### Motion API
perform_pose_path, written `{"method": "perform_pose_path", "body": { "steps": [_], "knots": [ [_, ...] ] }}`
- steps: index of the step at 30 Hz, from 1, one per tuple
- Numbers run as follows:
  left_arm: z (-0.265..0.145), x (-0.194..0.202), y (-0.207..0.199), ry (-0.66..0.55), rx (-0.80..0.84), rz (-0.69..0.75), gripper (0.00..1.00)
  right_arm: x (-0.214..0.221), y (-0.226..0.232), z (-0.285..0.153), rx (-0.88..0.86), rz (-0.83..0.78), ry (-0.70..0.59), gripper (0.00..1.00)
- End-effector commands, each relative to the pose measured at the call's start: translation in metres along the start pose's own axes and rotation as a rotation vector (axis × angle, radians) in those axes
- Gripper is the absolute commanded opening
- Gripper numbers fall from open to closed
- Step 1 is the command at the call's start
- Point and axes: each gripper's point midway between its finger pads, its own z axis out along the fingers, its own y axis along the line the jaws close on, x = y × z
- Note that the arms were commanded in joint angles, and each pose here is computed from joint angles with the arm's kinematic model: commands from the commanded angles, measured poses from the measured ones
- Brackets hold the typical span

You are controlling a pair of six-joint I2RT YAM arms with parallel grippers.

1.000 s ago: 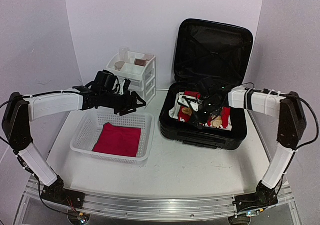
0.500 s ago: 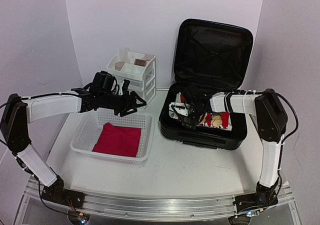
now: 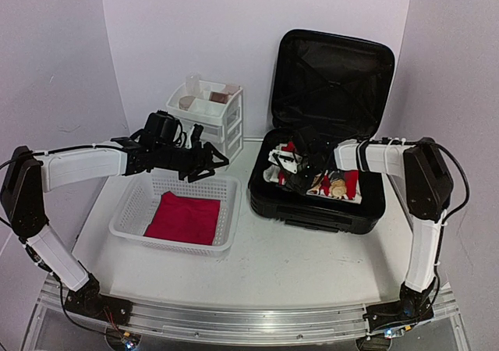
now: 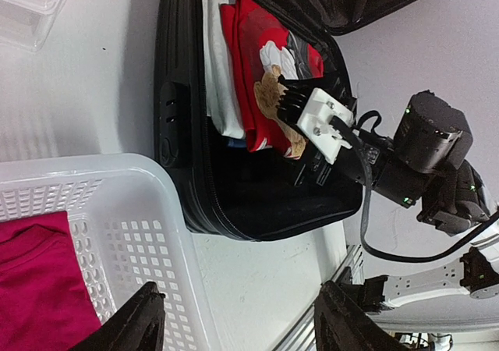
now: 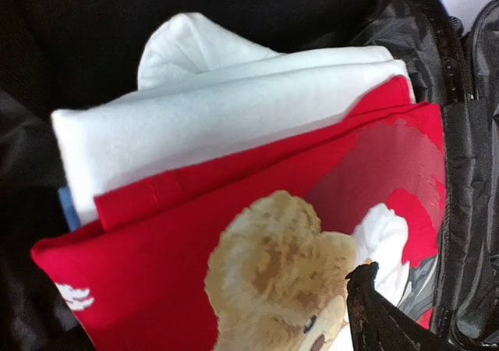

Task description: Open, take out, and arrange the luggage

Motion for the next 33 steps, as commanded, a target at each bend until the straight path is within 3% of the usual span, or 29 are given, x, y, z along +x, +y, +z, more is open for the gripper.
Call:
{"method": "perform_pose_path", "body": {
  "steps": [1, 12, 31, 33],
  "knots": [
    [-0.011, -0.019, -0.035, -0.048, 0.092, 0.046, 0.66, -0.029, -0.038, -0.043, 0.035, 0.101, -0.18, 0.9],
    [-0.003, -0.019, -0.043, -0.024, 0.118, 0.044, 0.66, -0.023, -0.042, -0.046, -0.02, 0.129, -0.207, 0.98],
    [0.013, -0.022, -0.066, 0.01, 0.171, 0.054, 0.66, -0.024, -0.054, -0.061, -0.037, 0.15, -0.229, 0.98],
    [0.017, -0.023, -0.068, 0.014, 0.176, 0.041, 0.66, -0.025, -0.053, -0.057, -0.042, 0.151, -0.225, 0.94]
  ]
}}
